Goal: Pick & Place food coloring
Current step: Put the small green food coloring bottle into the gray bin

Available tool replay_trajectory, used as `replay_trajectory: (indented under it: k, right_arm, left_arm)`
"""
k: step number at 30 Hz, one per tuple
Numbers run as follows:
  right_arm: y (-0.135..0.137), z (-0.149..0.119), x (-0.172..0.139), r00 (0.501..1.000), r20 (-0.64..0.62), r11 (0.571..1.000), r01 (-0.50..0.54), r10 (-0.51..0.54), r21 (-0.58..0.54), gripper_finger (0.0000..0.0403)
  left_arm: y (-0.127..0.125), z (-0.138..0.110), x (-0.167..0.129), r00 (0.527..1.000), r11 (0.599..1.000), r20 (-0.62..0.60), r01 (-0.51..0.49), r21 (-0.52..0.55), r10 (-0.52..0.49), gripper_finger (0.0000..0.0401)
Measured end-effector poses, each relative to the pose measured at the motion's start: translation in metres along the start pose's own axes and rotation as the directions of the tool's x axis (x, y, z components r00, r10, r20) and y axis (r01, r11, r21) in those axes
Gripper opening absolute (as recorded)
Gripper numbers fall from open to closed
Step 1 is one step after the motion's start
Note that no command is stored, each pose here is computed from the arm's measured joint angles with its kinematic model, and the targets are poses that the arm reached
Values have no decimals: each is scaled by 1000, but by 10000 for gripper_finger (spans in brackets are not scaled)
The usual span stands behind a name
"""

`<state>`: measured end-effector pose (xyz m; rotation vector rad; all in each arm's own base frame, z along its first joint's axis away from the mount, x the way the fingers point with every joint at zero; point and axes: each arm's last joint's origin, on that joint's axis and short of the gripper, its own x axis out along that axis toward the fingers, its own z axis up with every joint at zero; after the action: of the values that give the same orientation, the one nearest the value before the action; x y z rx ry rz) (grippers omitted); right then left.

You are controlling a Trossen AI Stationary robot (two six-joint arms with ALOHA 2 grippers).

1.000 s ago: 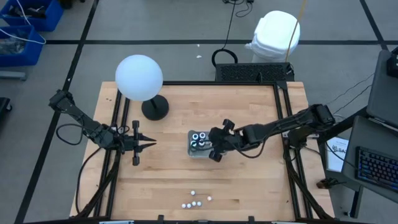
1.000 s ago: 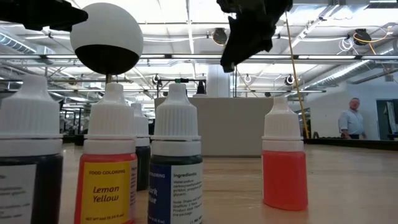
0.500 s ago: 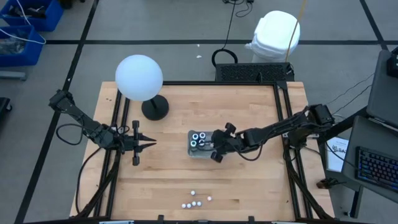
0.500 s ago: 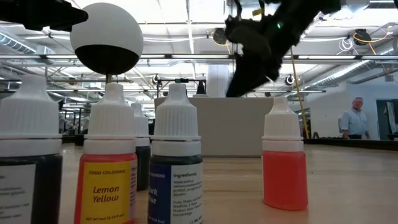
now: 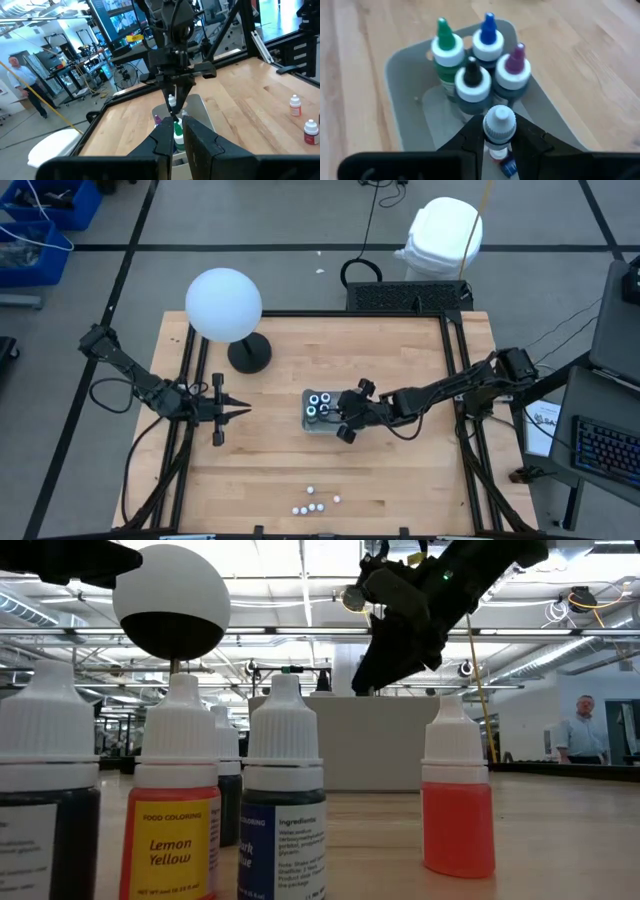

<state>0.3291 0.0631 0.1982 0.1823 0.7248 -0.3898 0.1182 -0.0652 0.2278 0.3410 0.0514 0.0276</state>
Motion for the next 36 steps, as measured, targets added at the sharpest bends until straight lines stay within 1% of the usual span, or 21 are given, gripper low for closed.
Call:
replay_trajectory:
  k: [4, 6, 8, 10, 12, 14, 18, 20, 23, 27, 32, 36]
  right_arm:
    - [0, 0, 0, 1000, 2, 1000, -1, 1, -7, 69]
    - [1, 2, 0, 1000, 17, 1000, -5, 6, -27, 68]
    - [4, 8, 0, 997, 76, 999, -31, 34, -45, 65]
    - [8, 17, -2, 983, 168, 996, -66, 76, -67, 65]
    - [12, 27, -5, 959, 258, 991, -90, 113, -97, 66]
    - [14, 34, -8, 937, 323, 987, -99, 134, -125, 67]
    - [17, 42, -12, 902, 402, 982, -102, 159, -159, 64]
    - [17, 45, -13, 890, 425, 981, -102, 165, -167, 65]
    - [17, 45, -13, 888, 428, 979, -98, 166, -177, 68]
    - [18, 43, -13, 895, 414, 978, -98, 168, -186, 66]
    - [17, 28, -11, 950, 282, 979, -86, 137, -187, 65]
    - [11, 17, -8, 982, 186, 988, -15, 43, -151, 65]
  left_arm:
    - [1, 2, 0, 1000, 1000, 13, -9, -14, 9, 49]
    - [1, 5, 0, 999, 998, 51, 0, -68, 4, 49]
    - [-1, 8, 0, 992, 994, 95, 86, -69, -79, 52]
    - [-5, 11, 2, 975, 983, 147, 175, -52, -166, 64]
    - [-9, 13, 5, 961, 975, 180, 219, -33, -210, 83]
    - [-13, 13, 10, 960, 975, 179, 220, -22, -213, 107]
    - [-18, 10, 21, 967, 980, 167, 198, -12, -194, 163]
    - [-21, 9, 29, 963, 978, 182, 207, -17, -200, 192]
    - [-24, 7, 41, 959, 979, 205, 203, -25, -194, 227]
    - [-26, -2, 56, 973, 987, 169, 162, -21, -157, 258]
    - [-24, -8, 64, 983, 991, 126, 135, -15, -132, 270]
    - [-23, -8, 65, 984, 991, 126, 132, -31, -128, 271]
